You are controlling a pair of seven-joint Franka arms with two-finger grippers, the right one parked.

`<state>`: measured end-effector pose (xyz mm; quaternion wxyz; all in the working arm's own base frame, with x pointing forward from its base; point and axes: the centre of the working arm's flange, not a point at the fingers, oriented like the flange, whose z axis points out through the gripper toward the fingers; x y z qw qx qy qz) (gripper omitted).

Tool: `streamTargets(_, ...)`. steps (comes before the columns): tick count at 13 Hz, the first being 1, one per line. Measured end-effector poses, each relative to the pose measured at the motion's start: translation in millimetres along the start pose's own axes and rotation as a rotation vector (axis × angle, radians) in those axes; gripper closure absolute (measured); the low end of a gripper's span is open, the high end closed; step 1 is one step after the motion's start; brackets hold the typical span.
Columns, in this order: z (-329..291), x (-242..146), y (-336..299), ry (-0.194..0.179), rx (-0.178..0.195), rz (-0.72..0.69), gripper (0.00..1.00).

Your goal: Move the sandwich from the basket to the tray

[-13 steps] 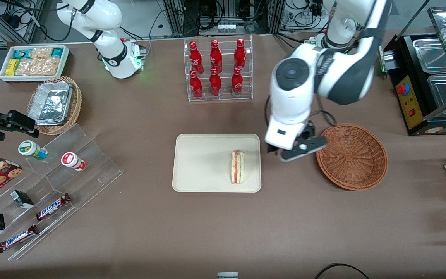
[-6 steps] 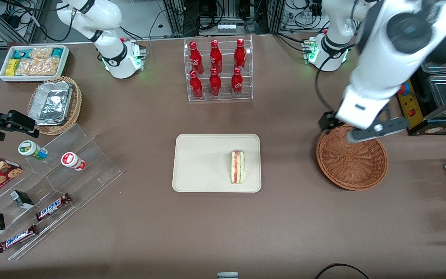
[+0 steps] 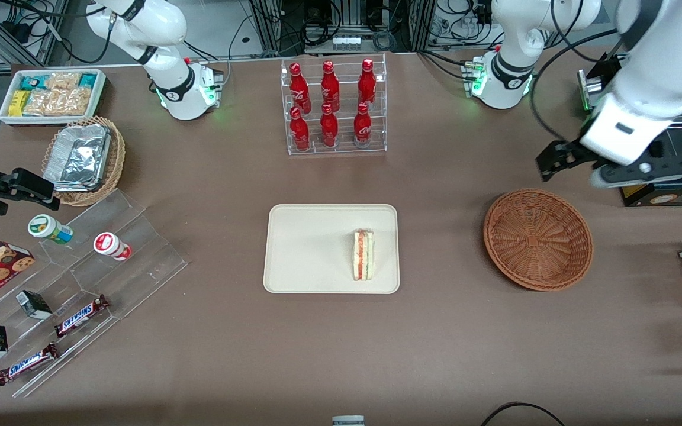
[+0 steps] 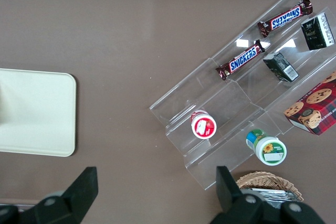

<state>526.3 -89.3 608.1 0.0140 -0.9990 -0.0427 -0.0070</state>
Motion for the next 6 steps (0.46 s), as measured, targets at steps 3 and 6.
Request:
streamTargets(3, -3, 2, -60, 0.0, -0.022, -0.023, 0.0)
streamTargets(6, -7, 7, -76, 0.011, -0.024, -0.011, 0.0)
